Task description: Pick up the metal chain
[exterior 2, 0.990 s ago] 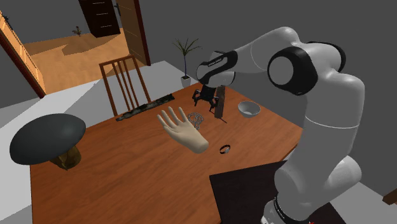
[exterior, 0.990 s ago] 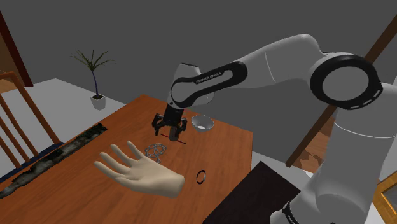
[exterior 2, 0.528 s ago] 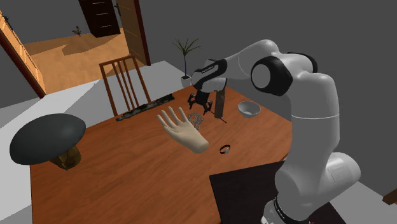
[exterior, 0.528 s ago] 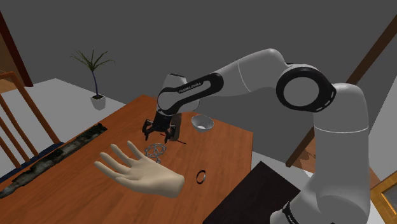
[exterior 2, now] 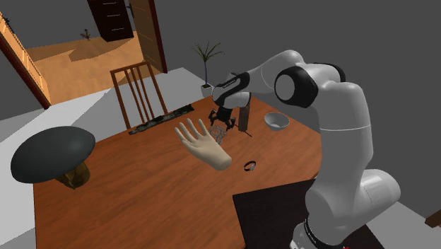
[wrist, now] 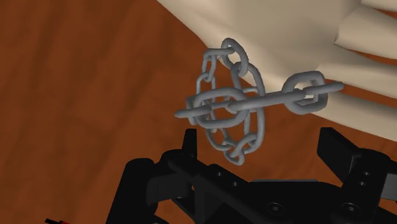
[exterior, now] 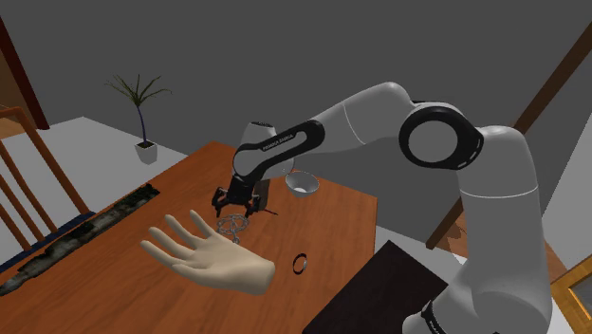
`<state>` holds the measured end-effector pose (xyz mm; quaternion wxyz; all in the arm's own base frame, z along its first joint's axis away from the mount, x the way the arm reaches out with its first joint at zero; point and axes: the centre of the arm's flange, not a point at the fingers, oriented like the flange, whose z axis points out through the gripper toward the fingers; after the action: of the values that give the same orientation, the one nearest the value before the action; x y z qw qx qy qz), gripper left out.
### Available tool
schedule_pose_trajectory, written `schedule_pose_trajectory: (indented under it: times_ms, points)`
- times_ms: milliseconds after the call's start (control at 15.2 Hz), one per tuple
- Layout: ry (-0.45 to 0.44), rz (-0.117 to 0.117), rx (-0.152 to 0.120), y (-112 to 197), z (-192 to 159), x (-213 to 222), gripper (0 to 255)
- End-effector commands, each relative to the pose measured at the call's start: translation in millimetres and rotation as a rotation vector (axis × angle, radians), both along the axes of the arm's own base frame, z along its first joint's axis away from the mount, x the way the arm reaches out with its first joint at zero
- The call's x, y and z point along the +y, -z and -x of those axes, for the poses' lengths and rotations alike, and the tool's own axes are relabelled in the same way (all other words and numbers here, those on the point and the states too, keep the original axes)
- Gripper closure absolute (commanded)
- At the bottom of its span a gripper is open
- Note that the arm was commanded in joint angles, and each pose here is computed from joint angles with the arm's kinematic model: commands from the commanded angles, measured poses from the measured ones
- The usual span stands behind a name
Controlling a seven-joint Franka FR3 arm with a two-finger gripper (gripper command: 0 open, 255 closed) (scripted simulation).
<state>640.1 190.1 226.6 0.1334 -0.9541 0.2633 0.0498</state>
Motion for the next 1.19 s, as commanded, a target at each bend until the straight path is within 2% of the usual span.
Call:
schedule_pose_trajectory:
  times_ms: [0, 594, 1122]
  points:
    - [0.0, 0.0, 0.0, 2, 0, 0, 255]
    - [0.0, 0.0, 0.0, 3, 0, 1, 255]
    - [0.0, 0.0, 0.0, -40, 0, 1, 255]
